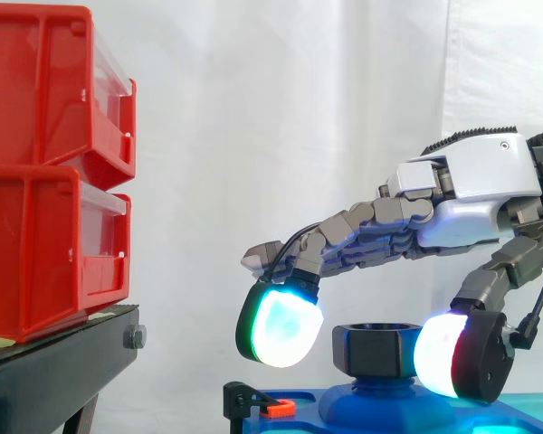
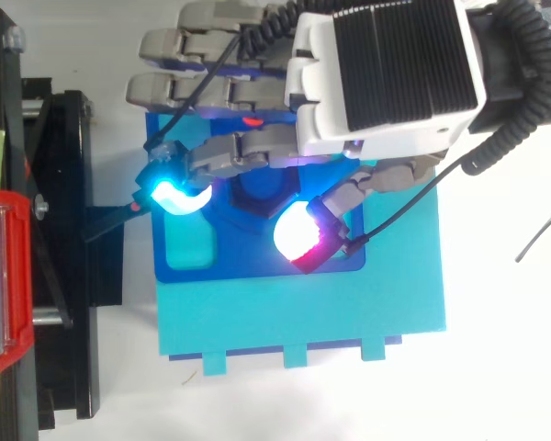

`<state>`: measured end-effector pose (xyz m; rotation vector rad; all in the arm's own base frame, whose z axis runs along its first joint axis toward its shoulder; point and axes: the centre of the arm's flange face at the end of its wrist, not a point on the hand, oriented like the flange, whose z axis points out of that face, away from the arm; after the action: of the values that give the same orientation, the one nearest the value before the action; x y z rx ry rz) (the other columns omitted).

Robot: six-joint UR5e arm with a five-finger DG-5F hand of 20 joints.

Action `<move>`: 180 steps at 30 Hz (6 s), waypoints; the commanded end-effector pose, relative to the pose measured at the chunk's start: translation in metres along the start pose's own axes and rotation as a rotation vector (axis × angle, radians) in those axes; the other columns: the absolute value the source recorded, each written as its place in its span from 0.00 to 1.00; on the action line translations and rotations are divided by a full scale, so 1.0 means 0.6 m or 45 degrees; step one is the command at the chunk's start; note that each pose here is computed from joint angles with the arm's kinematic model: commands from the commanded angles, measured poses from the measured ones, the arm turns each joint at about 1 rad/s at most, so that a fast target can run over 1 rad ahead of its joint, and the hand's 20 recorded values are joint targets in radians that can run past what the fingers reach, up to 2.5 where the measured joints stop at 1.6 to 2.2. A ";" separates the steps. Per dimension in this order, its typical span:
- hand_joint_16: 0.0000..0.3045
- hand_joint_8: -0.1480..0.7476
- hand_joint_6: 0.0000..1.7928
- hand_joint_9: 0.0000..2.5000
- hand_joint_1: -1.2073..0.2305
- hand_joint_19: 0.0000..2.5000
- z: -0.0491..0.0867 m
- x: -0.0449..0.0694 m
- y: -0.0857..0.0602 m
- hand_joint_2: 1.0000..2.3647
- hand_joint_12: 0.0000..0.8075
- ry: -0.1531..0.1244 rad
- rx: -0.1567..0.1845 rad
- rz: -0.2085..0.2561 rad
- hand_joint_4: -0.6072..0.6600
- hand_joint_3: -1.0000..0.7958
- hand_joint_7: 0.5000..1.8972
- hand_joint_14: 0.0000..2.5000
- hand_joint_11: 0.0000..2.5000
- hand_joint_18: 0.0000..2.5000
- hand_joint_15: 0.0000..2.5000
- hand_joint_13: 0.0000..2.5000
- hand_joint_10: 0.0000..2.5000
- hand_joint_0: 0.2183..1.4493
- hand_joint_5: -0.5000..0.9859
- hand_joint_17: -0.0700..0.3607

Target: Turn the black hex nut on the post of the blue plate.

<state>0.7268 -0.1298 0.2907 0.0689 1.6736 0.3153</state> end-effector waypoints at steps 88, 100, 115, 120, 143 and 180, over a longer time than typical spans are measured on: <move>0.20 0.41 0.28 0.00 0.51 0.01 -0.047 -0.045 -0.037 0.00 0.48 0.156 -0.024 -0.126 0.62 0.28 0.18 0.00 0.00 0.00 0.00 0.00 0.00 0.11 0.15 0.48; 0.20 0.41 0.28 0.00 0.51 0.01 -0.068 -0.065 -0.030 0.00 0.48 0.196 -0.017 -0.163 0.62 0.28 0.19 0.00 0.00 0.00 0.00 0.00 0.00 0.11 0.15 0.48; 0.20 0.40 0.28 0.00 0.51 0.01 -0.075 -0.078 -0.025 0.00 0.48 0.190 -0.018 -0.166 0.62 0.28 0.19 0.00 0.00 0.00 0.00 0.00 0.00 0.11 0.15 0.47; 0.20 0.41 0.28 0.00 0.51 0.02 -0.088 -0.091 -0.021 0.00 0.48 0.213 -0.010 -0.177 0.62 0.28 0.19 0.00 0.00 0.00 0.00 0.00 0.00 0.11 0.15 0.47; 0.19 0.40 0.28 0.00 0.51 0.01 -0.117 -0.121 0.005 0.00 0.47 0.273 0.016 -0.219 0.62 0.28 0.18 0.00 0.00 0.00 0.00 0.00 0.00 0.12 0.15 0.47; 0.18 0.35 0.28 0.00 0.32 0.00 -0.088 -0.198 0.051 0.00 0.44 0.055 0.065 -0.034 0.51 0.28 0.12 0.00 0.00 0.00 0.00 0.00 0.00 0.15 0.13 0.45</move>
<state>0.6802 -0.1407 0.4219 0.0820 1.7449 0.2474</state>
